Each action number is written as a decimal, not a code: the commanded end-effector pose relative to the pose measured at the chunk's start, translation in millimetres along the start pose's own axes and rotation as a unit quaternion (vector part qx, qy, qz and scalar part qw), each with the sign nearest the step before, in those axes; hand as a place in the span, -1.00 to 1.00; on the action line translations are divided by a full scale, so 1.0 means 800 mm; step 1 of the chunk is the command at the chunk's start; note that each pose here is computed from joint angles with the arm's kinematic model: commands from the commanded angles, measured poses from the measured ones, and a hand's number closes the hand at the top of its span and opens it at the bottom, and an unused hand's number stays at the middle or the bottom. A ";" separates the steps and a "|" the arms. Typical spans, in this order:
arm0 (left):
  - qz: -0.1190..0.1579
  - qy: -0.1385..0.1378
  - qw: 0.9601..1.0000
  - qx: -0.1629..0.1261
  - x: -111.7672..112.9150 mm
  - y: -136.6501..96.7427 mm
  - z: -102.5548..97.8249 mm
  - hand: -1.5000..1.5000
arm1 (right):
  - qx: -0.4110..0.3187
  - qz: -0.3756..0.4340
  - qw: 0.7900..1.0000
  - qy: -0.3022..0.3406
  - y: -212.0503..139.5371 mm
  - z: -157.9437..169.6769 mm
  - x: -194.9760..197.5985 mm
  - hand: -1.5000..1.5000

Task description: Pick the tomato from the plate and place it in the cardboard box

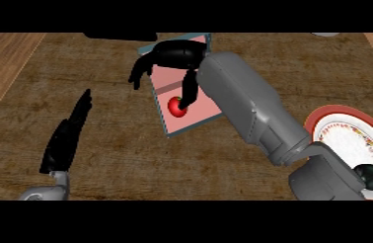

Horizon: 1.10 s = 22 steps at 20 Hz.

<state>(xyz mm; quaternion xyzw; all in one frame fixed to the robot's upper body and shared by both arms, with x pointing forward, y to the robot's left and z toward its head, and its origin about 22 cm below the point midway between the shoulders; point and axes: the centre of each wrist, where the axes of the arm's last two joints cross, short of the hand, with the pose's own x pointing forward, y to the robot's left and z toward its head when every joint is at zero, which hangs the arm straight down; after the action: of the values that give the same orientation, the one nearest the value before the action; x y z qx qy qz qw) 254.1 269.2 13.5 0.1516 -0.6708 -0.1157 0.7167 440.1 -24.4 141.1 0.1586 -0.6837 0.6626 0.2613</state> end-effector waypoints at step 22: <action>0.004 -0.032 0.999 -0.021 0.015 -0.008 -0.007 0.00 | -0.305 -0.318 0.897 0.041 -0.111 0.155 -0.023 -1.00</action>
<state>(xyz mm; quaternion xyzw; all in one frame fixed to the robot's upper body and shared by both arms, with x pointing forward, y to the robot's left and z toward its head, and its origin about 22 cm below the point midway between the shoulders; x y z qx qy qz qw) 261.5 260.2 22.0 0.1370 -0.6857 -0.1288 0.7031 480.6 -116.6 190.3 0.2559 -0.7410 0.3445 0.5165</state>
